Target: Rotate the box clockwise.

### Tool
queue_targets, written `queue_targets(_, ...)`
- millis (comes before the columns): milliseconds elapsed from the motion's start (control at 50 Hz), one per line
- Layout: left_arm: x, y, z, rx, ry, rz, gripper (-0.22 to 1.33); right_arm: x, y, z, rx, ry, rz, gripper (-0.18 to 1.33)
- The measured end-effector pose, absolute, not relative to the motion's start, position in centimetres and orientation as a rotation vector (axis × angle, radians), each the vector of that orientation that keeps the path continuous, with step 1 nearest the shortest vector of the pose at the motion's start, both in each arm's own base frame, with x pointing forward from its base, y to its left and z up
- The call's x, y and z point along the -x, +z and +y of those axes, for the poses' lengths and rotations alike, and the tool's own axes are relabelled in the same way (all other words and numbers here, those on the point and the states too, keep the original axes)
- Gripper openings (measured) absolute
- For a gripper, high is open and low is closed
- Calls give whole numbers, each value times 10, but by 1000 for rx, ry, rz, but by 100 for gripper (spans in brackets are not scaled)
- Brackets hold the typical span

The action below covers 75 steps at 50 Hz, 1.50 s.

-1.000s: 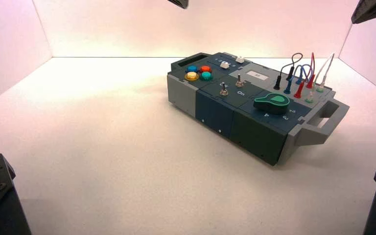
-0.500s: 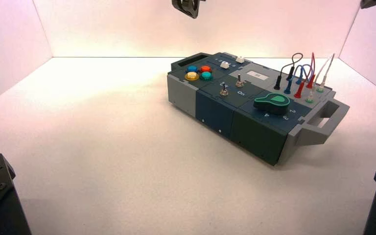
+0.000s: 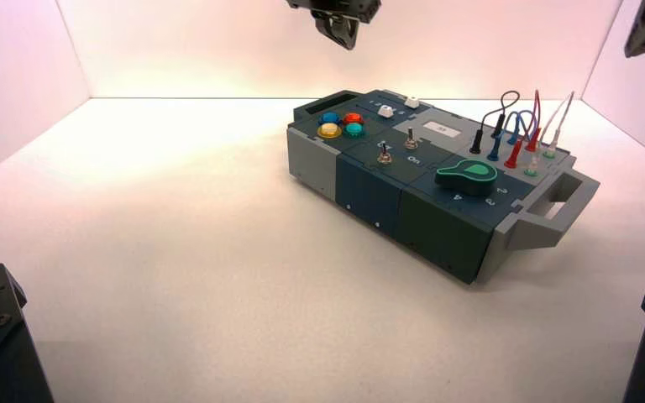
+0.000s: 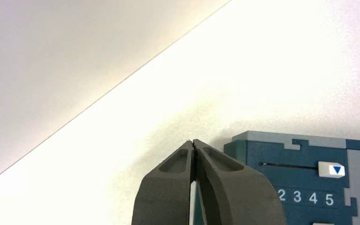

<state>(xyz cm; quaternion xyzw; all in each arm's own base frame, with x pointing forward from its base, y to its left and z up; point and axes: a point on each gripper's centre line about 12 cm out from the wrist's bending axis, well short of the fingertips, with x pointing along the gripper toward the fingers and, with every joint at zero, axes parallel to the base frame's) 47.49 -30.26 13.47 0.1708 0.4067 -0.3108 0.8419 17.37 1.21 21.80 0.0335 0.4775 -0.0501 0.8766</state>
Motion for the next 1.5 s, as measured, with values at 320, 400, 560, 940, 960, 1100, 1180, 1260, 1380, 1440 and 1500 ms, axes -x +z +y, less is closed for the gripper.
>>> queue_targets(320,-473,134,-308,-369,-669,869,-16,-190,210,-5,-44,-187,1005,-14)
queue_targets(400,-472,133,-307,-370,-668,873,-16,-198,202,-4,-38,-183,1026,-14)
queue_targets(560,-467,135,-304,-387,-676,875,-16,-214,186,-2,-28,-169,1062,-14)
queue_targets(940,-453,163,-295,-403,-687,840,-16,-249,188,-25,-6,-245,1067,-14)
queue_targets(960,-452,165,-295,-404,-688,839,-16,-252,186,-29,-3,-257,1073,-14)
queue_targets(1100,-449,169,-293,-404,-688,838,-16,-259,178,-33,-2,-268,1102,-14)
queue_targets(1180,-448,173,-292,-402,-688,830,-16,-264,167,-33,5,-265,1138,-14)
queue_targets(1260,-448,176,-292,-401,-688,824,-16,-270,156,-33,6,-264,1178,-14)
queue_targets(1380,-447,182,-292,-400,-688,813,-16,-276,144,-33,13,-262,1221,-14)
queue_targets(1440,-447,186,-291,-401,-690,804,-16,-279,140,-33,14,-262,1237,-14)
queue_targets(1500,-447,187,-291,-403,-690,800,-16,-284,137,-33,13,-261,1243,-14)
